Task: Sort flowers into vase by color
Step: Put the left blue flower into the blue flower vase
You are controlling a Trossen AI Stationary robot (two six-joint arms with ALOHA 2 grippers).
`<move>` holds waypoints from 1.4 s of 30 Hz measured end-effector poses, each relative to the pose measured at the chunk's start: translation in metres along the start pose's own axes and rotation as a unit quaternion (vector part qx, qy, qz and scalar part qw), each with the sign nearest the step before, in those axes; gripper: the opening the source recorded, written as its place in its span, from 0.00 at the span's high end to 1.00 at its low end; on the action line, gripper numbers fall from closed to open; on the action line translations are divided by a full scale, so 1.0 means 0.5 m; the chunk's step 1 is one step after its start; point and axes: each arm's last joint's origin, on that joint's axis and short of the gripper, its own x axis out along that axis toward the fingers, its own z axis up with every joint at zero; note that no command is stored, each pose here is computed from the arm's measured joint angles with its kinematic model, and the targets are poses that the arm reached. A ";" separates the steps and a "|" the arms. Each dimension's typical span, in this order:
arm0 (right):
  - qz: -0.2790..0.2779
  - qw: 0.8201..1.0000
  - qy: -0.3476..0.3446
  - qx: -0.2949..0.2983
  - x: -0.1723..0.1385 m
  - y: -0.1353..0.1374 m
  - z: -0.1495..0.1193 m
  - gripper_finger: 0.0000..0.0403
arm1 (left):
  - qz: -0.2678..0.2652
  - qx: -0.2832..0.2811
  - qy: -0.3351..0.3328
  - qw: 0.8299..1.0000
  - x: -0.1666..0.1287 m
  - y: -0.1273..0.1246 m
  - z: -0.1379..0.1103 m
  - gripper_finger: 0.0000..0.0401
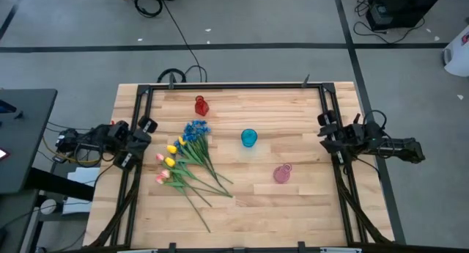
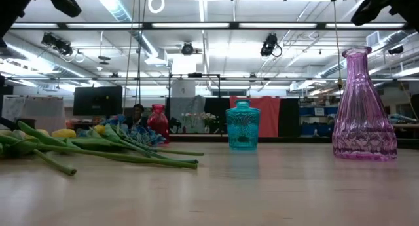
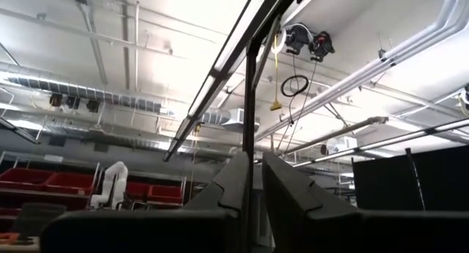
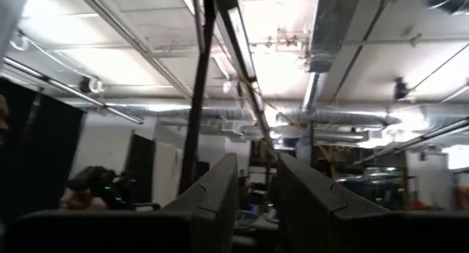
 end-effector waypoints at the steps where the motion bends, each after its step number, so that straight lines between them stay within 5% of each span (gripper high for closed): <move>1: 0.004 1.000 0.001 0.003 0.000 0.000 0.000 0.73 | 0.000 0.001 0.000 1.000 0.000 0.000 0.000 0.88; 9: -0.063 0.996 0.011 0.056 -0.001 -0.008 -0.007 0.73 | 0.026 0.002 0.002 1.000 0.000 0.003 -0.002 0.88; 15: -0.119 0.992 0.035 0.001 -0.001 -0.015 -0.017 0.73 | 0.064 0.004 0.029 0.998 -0.001 0.010 -0.014 0.88; 21: -0.152 0.988 0.042 -0.003 0.017 -0.023 -0.002 0.73 | 0.107 0.080 0.048 0.990 -0.003 0.016 -0.020 0.88; 26: -0.201 0.971 0.120 0.047 0.054 -0.041 -0.014 0.73 | 0.148 0.111 0.042 0.982 -0.003 0.020 -0.017 0.88; 33: -0.173 0.964 0.187 0.075 0.148 -0.064 -0.017 0.73 | 0.108 0.084 0.032 0.990 -0.002 0.015 -0.014 0.88; 38: -0.147 0.960 0.234 0.047 0.230 -0.074 -0.028 0.73 | 0.128 0.028 0.009 0.991 -0.002 0.016 -0.008 0.88; 42: -0.135 0.945 0.295 0.032 0.298 -0.075 -0.047 0.73 | 0.164 0.001 0.073 0.984 0.007 0.021 -0.014 0.83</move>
